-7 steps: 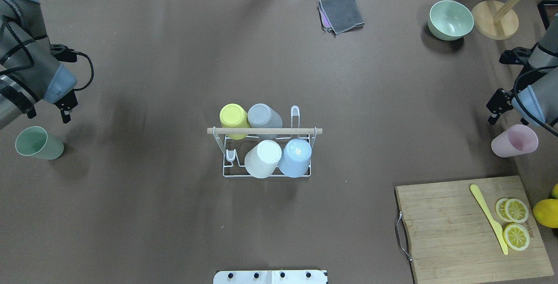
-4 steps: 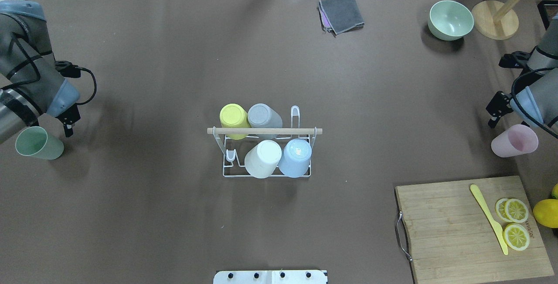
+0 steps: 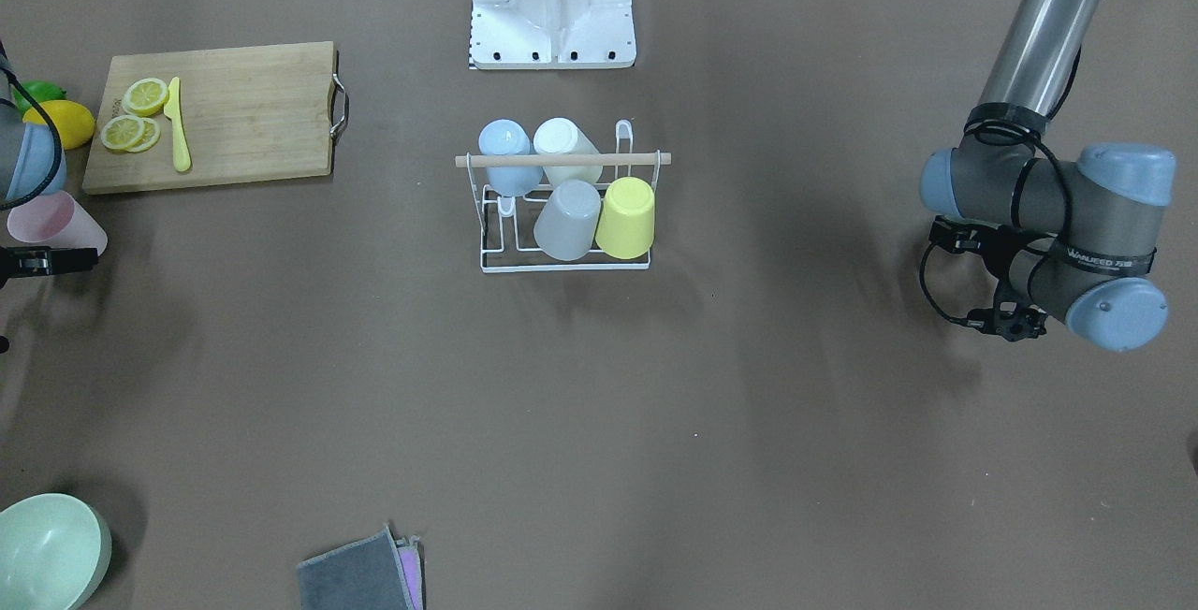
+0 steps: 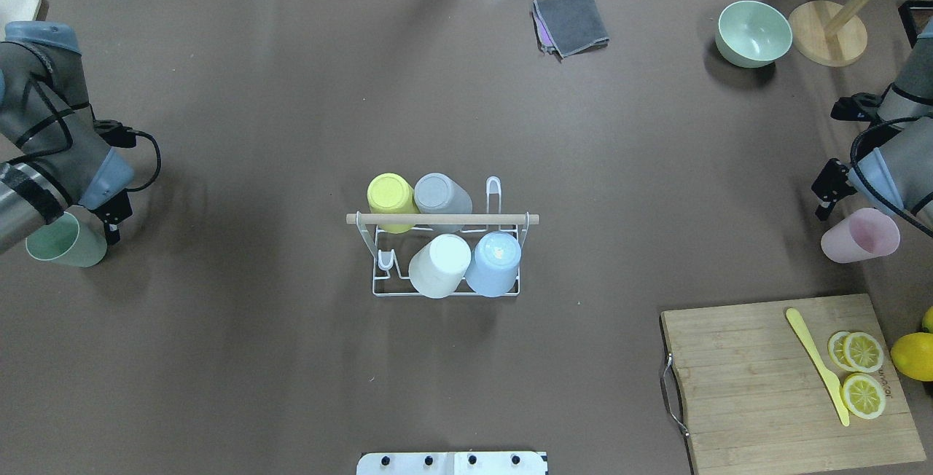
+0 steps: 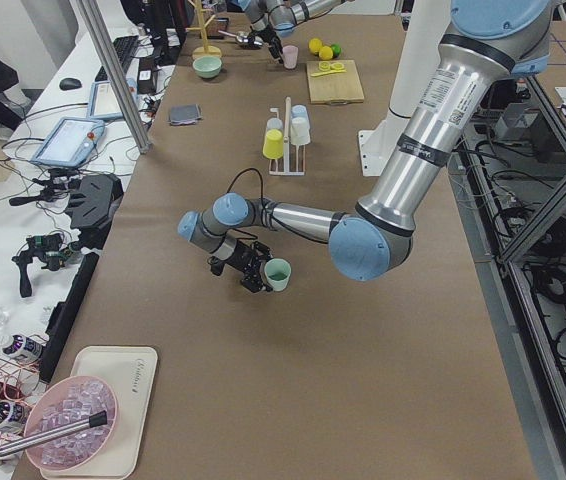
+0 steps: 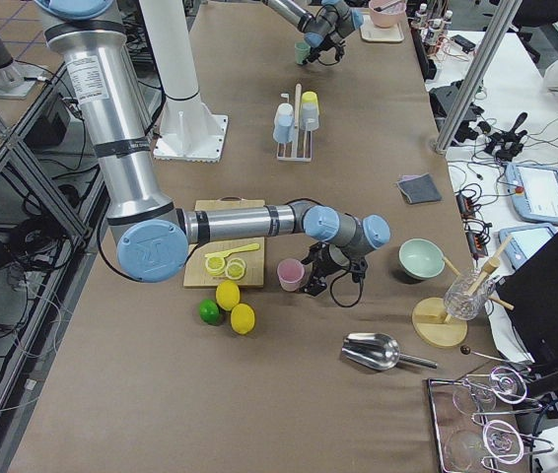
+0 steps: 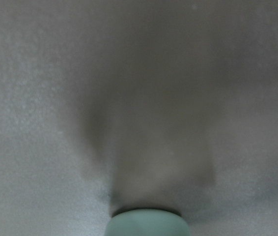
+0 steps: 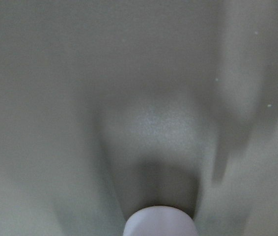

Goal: Place cup on cup holder

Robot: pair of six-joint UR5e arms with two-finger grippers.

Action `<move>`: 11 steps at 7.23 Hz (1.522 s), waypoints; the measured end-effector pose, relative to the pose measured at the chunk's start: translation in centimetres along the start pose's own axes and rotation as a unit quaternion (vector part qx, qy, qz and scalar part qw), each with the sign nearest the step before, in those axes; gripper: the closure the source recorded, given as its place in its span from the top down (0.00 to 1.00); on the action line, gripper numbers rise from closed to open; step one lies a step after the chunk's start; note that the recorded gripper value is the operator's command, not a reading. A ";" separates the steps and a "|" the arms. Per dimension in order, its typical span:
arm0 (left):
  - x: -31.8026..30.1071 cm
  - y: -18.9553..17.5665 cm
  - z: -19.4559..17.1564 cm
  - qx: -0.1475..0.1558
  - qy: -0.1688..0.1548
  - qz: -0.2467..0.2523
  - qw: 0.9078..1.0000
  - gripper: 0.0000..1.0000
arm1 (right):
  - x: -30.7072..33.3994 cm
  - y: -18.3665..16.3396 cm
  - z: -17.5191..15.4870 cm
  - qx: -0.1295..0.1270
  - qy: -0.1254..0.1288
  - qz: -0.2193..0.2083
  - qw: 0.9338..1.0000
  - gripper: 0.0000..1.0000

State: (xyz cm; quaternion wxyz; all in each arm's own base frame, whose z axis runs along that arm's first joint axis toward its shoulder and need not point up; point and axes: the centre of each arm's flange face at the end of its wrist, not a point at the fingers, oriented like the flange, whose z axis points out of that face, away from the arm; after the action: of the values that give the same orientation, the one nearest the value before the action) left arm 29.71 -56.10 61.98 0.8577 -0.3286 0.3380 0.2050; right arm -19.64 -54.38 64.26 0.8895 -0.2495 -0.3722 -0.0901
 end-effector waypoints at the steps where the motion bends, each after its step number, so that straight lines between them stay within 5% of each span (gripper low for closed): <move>1: -0.2 -0.2 0.3 -0.004 0.002 0.003 1.000 0.97 | 0.0 0.0 0.1 -0.006 0.001 -0.001 1.000 0.97; 11: -0.1 -0.7 0.8 -0.045 0.002 -0.011 0.999 0.97 | 0.1 -0.6 2.8 -0.059 0.008 -0.012 0.998 0.94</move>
State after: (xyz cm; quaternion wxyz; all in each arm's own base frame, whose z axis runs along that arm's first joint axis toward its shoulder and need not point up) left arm 30.45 -56.02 62.80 0.8435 -0.3708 0.3268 0.2101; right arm -21.48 -53.51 66.25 0.8750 -0.2966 -0.3617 -0.1248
